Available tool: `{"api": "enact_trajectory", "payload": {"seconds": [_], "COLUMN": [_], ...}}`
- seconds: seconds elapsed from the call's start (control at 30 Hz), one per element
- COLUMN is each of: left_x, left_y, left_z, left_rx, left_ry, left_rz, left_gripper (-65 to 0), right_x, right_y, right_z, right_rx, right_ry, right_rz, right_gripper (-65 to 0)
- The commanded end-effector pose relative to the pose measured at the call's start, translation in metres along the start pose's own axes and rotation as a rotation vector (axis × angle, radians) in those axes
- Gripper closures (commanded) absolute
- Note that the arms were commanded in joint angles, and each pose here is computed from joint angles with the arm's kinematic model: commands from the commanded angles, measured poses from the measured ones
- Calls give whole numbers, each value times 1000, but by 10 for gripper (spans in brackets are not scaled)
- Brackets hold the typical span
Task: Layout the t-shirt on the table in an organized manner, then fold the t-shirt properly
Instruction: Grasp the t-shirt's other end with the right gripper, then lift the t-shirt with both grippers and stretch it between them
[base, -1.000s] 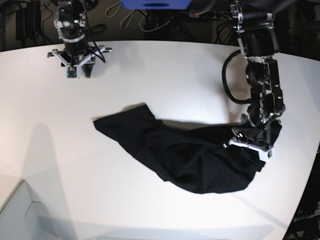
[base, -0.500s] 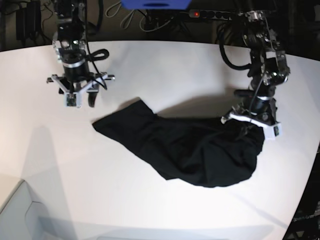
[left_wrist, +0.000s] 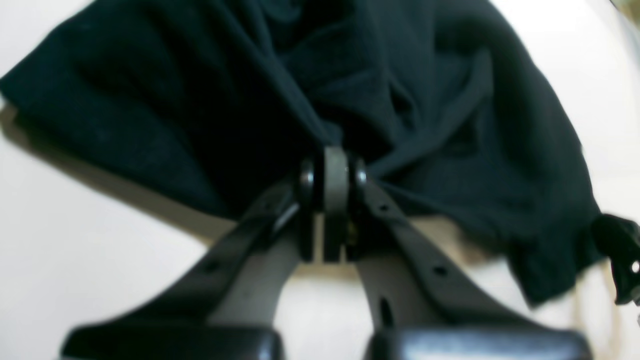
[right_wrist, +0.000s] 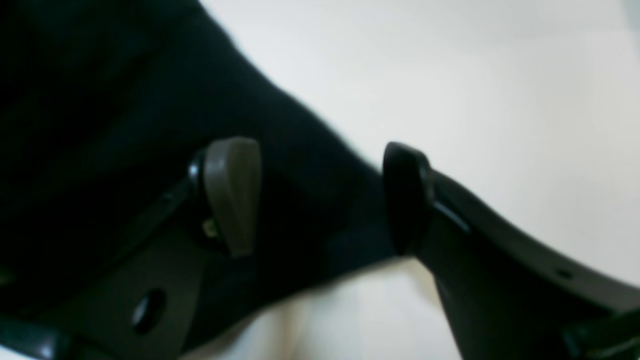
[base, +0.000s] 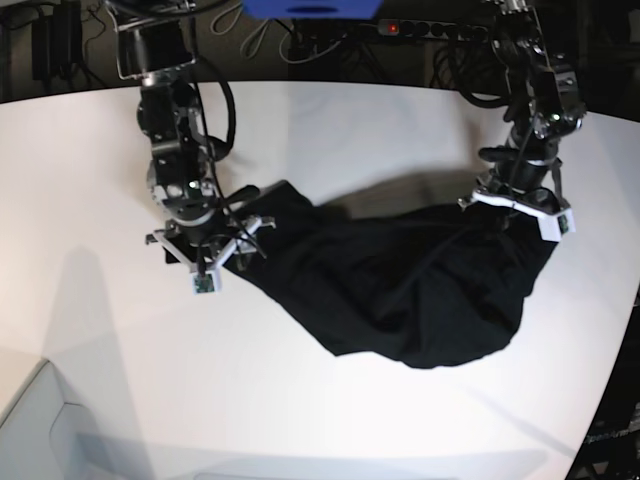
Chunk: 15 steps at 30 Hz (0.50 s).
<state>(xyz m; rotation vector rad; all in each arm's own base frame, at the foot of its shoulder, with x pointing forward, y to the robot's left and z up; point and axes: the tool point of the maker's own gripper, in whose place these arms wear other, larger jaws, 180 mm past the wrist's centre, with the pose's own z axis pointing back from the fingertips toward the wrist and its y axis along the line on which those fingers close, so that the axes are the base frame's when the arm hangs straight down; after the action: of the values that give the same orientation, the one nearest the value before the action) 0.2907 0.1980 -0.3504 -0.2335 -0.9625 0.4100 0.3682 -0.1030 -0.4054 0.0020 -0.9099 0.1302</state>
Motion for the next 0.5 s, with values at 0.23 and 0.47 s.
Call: {"api": "enact_trajectory", "payload": {"seconds": [0.23,0.47], "left_x": [16,36], "left_y": [8,5], "left_z": [7,13], "left_rx": [12,5], "left_ry": [-54,-110], "left_rz": [11,-7], "left_gripper": [-2,-2], "right_x": [-28,-49], "right_y": [-2,-3], "right_z": [-13,7], "right_rx": [-3,-4], "right_ry": [75,92], "right_rz": [0,11], "right_gripper": [-315,0]}}
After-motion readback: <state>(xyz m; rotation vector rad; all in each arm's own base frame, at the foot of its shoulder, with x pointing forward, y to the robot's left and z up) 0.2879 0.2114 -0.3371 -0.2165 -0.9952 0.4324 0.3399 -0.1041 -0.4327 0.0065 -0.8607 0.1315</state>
